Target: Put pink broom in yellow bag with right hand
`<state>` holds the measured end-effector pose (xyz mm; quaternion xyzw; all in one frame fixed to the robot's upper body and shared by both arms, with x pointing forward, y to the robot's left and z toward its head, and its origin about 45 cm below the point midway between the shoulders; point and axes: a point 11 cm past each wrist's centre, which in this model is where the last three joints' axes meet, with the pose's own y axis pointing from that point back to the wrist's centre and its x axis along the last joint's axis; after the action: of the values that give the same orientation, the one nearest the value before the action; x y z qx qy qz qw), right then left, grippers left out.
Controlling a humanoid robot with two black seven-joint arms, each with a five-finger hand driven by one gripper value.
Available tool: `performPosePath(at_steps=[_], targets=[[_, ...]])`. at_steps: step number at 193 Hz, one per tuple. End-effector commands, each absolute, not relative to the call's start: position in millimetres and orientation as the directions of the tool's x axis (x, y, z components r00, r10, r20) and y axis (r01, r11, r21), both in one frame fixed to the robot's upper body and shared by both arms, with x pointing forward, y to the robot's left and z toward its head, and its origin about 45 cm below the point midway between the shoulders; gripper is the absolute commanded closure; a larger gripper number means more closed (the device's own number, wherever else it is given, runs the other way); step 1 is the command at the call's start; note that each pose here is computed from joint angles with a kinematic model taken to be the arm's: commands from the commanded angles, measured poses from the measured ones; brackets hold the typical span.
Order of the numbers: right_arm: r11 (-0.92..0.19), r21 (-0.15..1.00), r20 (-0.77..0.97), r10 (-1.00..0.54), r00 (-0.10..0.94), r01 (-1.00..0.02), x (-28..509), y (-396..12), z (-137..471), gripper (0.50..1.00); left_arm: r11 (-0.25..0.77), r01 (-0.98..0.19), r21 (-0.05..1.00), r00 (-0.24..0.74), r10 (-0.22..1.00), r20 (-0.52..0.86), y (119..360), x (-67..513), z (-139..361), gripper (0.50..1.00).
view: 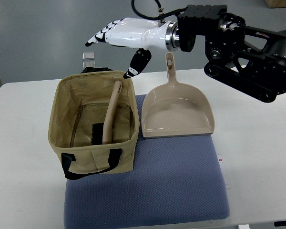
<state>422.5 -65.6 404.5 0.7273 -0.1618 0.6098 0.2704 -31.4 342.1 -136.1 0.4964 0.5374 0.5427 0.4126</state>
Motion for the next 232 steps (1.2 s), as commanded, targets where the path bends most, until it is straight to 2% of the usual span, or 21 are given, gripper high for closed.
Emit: performPosePath(at_steps=[1, 35, 62, 80, 104, 144, 194, 232], targets=[[-0.766, 0.133, 0.966, -0.042, 0.256, -0.629, 434, -98, 409, 0.589, -0.082, 0.086, 0.993, -0.167, 0.981, 0.095, 342, -31, -136, 0.500], [-0.653, 0.042, 0.884, -0.329, 0.333, -0.756, 449, -184, 403, 0.589, -0.082, 0.086, 0.993, -0.167, 0.981, 0.095, 342, -31, -136, 0.500], [-0.538, -0.020, 0.692, -0.616, 0.377, -0.843, 449, -250, 387, 0.587, -0.083, 0.086, 0.993, -0.167, 0.981, 0.097, 342, -31, -136, 0.500], [-0.424, -0.048, 0.515, -0.786, 0.342, -0.904, 447, -294, 365, 0.589, -0.082, 0.086, 0.993, -0.167, 0.981, 0.095, 342, -31, -136, 0.500], [-0.291, -0.060, 0.318, -0.912, 0.258, -0.955, 442, -336, 340, 0.589, -0.082, 0.086, 0.993, -0.167, 0.981, 0.095, 342, -31, -136, 0.500], [-0.135, -0.018, 0.019, -0.991, 0.135, -0.991, 432, -359, 286, 0.587, -0.082, 0.086, 0.993, -0.167, 0.981, 0.095, 342, -31, -136, 0.500], [-0.092, 0.055, -0.226, -0.971, 0.077, -0.994, 413, -348, 227, 0.587, -0.082, 0.086, 0.993, -0.167, 0.981, 0.095, 342, -31, -136, 0.500], [-0.073, 0.059, -0.311, -0.949, 0.051, -0.996, 407, -340, 212, 0.574, -0.082, 0.086, 0.993, -0.167, 0.981, 0.095, 342, -31, -136, 0.500]])
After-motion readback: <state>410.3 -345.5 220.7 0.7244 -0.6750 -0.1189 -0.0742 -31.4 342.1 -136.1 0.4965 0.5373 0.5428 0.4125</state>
